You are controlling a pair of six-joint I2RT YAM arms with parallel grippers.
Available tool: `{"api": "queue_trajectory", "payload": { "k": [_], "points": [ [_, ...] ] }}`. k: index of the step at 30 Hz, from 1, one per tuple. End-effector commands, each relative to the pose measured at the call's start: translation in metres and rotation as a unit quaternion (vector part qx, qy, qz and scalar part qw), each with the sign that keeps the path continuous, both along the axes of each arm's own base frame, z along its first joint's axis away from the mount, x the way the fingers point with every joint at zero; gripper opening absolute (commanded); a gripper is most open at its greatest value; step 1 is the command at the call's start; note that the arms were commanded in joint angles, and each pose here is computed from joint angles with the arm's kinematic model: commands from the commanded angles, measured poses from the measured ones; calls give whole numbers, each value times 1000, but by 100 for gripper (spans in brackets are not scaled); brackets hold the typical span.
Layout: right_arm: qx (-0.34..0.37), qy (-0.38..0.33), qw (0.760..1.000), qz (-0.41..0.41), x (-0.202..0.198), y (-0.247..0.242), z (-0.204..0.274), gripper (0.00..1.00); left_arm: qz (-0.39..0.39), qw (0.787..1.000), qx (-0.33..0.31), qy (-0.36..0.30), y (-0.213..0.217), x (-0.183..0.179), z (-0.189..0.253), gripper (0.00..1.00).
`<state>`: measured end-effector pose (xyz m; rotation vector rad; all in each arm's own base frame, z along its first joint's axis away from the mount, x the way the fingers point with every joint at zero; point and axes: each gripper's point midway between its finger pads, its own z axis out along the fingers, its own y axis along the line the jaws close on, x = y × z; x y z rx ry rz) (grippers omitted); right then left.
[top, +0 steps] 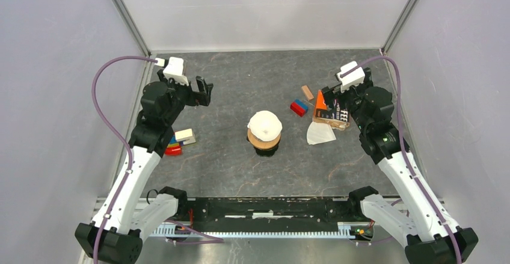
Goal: Place the coffee filter in the dripper
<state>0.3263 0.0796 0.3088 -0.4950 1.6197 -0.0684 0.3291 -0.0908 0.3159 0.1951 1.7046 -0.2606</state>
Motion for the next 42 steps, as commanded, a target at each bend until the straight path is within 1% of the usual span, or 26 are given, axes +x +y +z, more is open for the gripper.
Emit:
{"api": "queue_trajectory", "payload": {
  "k": [1,42],
  "points": [
    [11,-21,1000,16,1,5,18,98,-7,999,-8,-32,-1,-2,25,100],
    [6,-9,999,52,-4,16,13,98,-22,999,-7,-23,-6,-2,19,100]
  ]
}}
